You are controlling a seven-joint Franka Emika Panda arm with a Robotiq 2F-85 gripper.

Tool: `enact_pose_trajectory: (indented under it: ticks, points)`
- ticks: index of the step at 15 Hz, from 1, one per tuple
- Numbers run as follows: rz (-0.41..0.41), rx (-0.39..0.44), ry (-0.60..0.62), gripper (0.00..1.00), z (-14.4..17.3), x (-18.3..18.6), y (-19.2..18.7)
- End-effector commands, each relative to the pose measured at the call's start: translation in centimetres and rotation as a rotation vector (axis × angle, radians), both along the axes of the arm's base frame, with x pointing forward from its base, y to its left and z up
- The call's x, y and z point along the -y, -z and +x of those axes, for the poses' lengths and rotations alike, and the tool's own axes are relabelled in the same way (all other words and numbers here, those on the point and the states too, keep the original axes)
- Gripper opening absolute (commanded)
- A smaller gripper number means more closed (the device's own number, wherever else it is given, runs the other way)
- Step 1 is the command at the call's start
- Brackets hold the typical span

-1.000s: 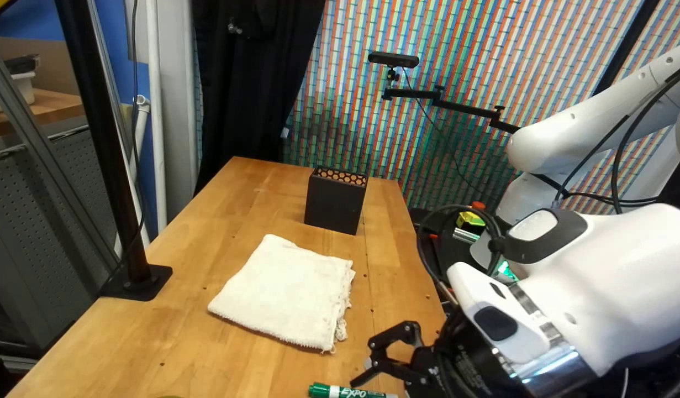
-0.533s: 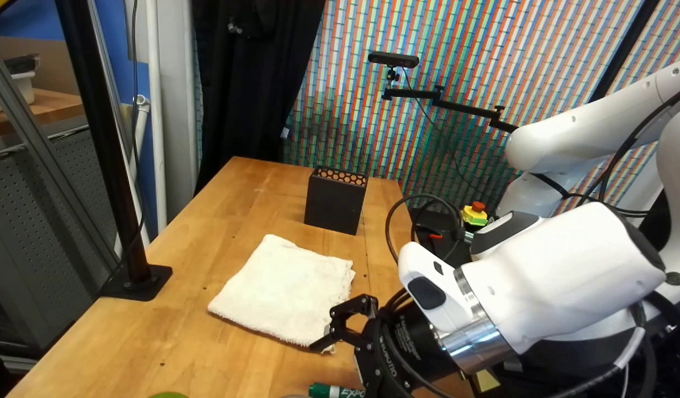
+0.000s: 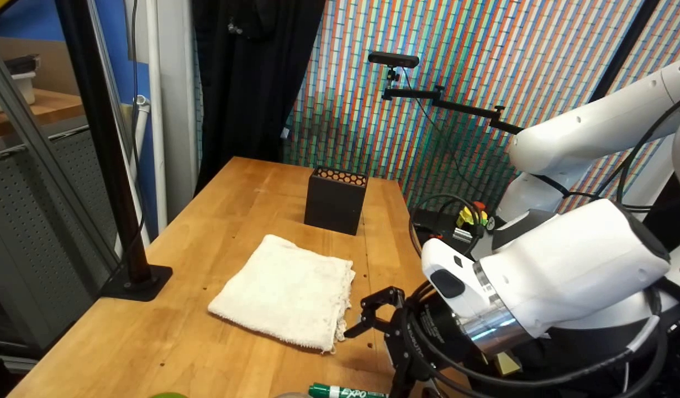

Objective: Put the marker on the cloth, fold the cloth and put it in the box

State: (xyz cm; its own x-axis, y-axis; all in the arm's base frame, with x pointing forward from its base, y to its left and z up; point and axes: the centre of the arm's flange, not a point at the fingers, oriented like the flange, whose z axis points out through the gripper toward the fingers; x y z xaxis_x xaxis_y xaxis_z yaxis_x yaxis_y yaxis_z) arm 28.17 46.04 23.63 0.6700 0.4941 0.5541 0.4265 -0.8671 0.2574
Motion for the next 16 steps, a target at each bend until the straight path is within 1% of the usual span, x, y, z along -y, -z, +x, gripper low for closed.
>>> enact_pose_trajectory:
  ticks: [1,4,7,10,12,16]
  points:
    - [0.019,-0.087,-0.015,1.0,-4.1,1.7,1.0]
    - [0.04,-0.148,-0.043,1.0,-7.0,0.9,2.3]
    - [0.072,-0.176,-0.054,1.0,-8.1,-0.1,2.4]
    - [0.11,-0.174,-0.066,1.0,-8.0,-1.5,2.1]
    - [0.129,-0.156,-0.073,1.0,-7.7,-2.3,2.1]
    - [0.176,-0.104,-0.074,1.0,-5.4,-3.7,1.8]
